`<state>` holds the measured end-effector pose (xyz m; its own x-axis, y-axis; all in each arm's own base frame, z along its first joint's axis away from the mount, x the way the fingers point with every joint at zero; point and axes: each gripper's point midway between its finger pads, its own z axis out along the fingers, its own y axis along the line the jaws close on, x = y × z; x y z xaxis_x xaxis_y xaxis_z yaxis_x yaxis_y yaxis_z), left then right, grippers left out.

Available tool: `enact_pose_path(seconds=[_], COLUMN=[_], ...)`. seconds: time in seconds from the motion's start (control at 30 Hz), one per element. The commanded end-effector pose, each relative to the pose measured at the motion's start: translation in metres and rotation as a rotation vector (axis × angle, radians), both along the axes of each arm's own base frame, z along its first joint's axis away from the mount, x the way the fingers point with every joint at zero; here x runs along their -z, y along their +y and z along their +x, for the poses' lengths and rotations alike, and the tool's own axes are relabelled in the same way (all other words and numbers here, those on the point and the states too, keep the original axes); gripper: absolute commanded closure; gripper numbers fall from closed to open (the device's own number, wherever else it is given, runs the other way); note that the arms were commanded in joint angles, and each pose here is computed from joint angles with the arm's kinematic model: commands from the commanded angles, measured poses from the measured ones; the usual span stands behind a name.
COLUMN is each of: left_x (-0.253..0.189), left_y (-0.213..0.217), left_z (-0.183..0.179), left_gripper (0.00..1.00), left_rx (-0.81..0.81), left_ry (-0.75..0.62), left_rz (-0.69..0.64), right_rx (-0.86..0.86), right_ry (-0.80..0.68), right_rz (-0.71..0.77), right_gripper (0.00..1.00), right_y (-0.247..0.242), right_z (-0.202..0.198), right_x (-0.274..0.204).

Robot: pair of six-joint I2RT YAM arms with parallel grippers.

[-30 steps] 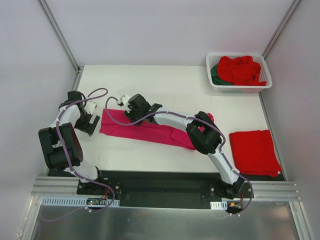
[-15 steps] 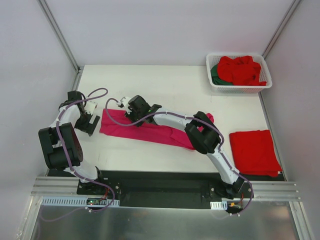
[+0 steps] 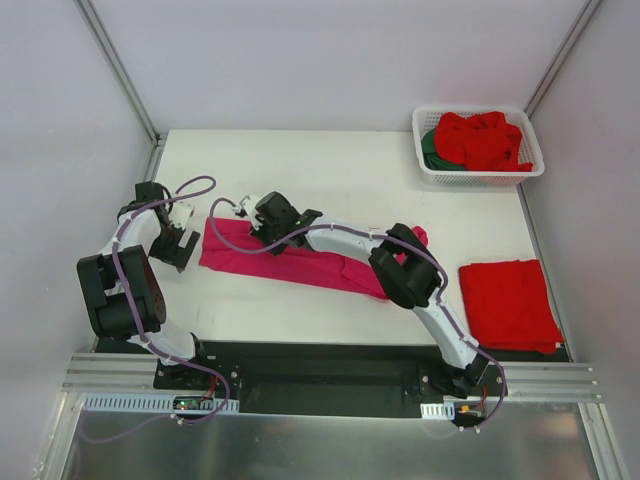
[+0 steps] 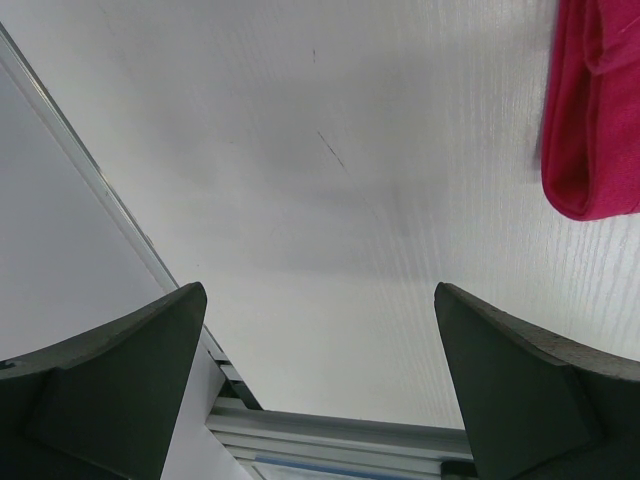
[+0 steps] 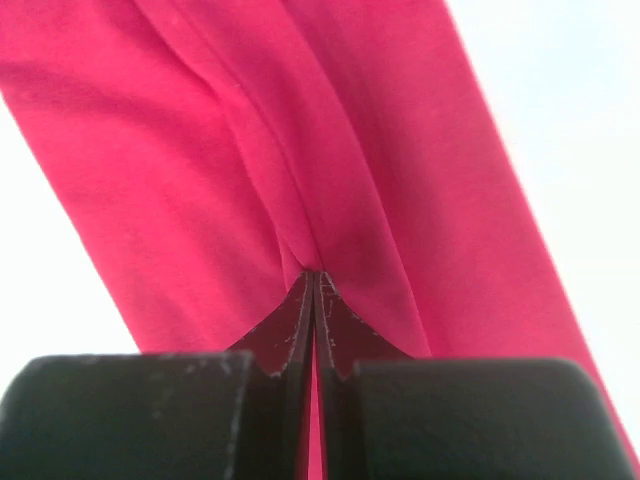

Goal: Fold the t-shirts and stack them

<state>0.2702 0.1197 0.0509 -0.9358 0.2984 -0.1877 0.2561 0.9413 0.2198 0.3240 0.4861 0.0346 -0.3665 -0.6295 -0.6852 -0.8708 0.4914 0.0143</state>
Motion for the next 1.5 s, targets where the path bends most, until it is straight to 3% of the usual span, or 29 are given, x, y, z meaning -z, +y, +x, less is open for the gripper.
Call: enact_pose_path(seconds=[0.0, 0.33, 0.77, 1.47], left_x=[-0.01, -0.009, -0.009, -0.013], left_y=[0.0, -0.003, -0.005, -0.005], left_z=[-0.004, -0.003, -0.005, -0.003], left_gripper=[0.01, 0.01, 0.01, 0.01], left_rx=[-0.011, -0.014, -0.02, -0.015], left_ry=[-0.015, -0.021, -0.024, -0.038], left_rz=[-0.006, -0.019, -0.03, -0.026], right_rx=[-0.038, -0.066, -0.051, -0.064], right_ry=[-0.008, -0.027, -0.091, -0.079], right_rz=[0.055, 0.04, 0.001, -0.014], right_gripper=[0.99, 0.99, 0.99, 0.99], right_y=[0.017, 0.019, 0.007, 0.004], right_z=[-0.018, -0.034, -0.026, -0.039], right_x=[-0.029, -0.037, -0.051, -0.064])
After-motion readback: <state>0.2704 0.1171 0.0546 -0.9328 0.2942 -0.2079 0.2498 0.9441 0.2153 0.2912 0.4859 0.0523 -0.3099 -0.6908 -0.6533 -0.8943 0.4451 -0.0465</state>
